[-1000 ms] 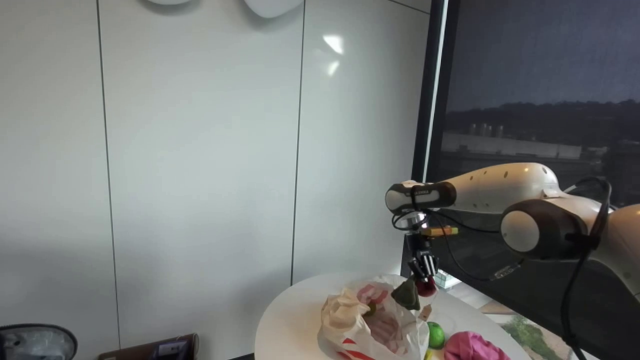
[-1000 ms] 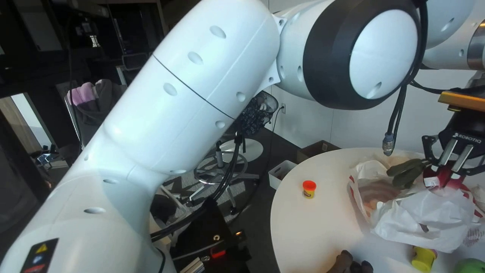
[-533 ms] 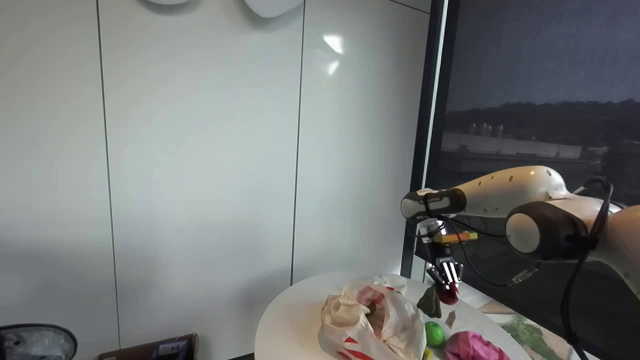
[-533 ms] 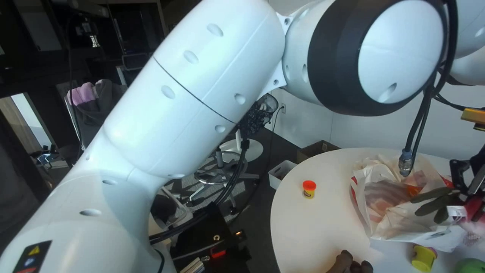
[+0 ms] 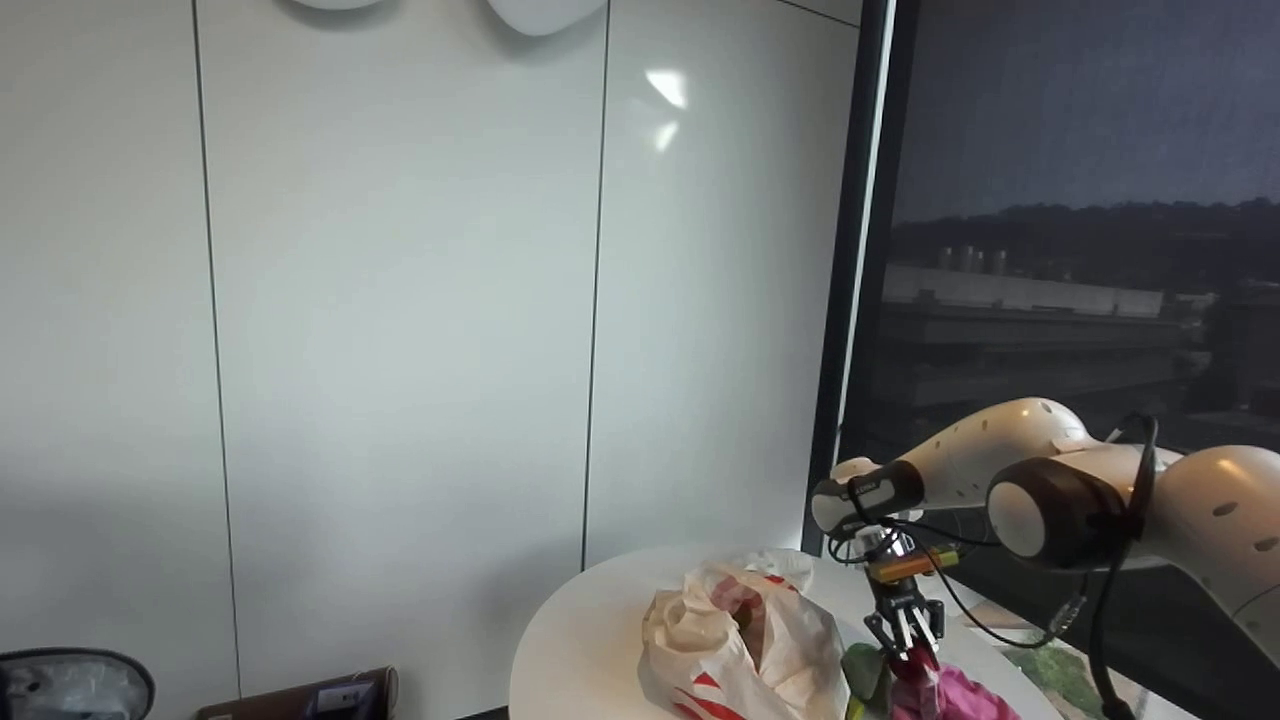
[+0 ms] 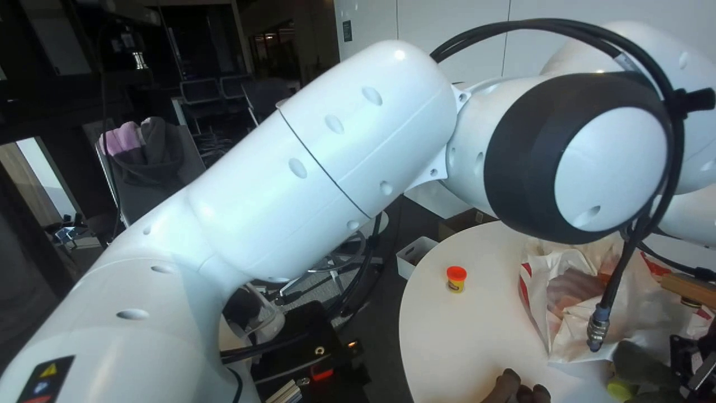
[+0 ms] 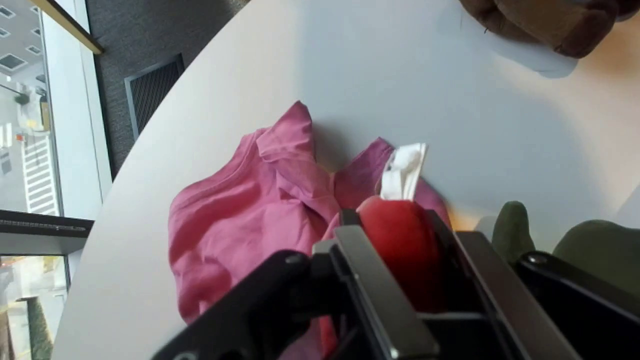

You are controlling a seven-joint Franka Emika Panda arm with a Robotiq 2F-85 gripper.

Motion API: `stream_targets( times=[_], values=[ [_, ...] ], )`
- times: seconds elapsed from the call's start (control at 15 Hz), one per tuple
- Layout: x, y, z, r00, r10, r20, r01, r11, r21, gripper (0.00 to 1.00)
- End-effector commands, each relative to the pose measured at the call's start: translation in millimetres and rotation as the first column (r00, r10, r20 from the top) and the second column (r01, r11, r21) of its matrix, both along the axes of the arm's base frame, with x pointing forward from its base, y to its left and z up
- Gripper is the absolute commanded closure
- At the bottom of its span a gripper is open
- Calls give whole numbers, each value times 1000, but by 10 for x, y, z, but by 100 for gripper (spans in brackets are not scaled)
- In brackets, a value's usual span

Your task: Remove some items from the plastic bag and put it on the table

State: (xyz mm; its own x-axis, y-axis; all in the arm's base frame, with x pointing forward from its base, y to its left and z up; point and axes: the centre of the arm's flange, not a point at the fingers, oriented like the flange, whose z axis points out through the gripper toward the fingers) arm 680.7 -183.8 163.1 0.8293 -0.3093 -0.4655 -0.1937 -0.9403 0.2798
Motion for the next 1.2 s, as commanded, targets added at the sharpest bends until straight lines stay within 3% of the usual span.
stream_targets(
  times=[0.0,0.27,0.47,0.67,0.8,0.93,1.13],
  values=[
    [114,183,236,994,23,106,-16,998,-61,33],
    [358,578,887,949,119,292,-101,992,-77,3],
    [585,956,1211,884,172,435,-178,984,-28,0],
    [778,1362,1185,848,146,510,-236,965,117,0],
    [880,1576,998,842,128,524,-273,938,211,0],
    [938,1698,779,856,80,511,-259,921,290,0],
    [987,1699,399,870,-8,493,-190,917,351,0]
  ],
)
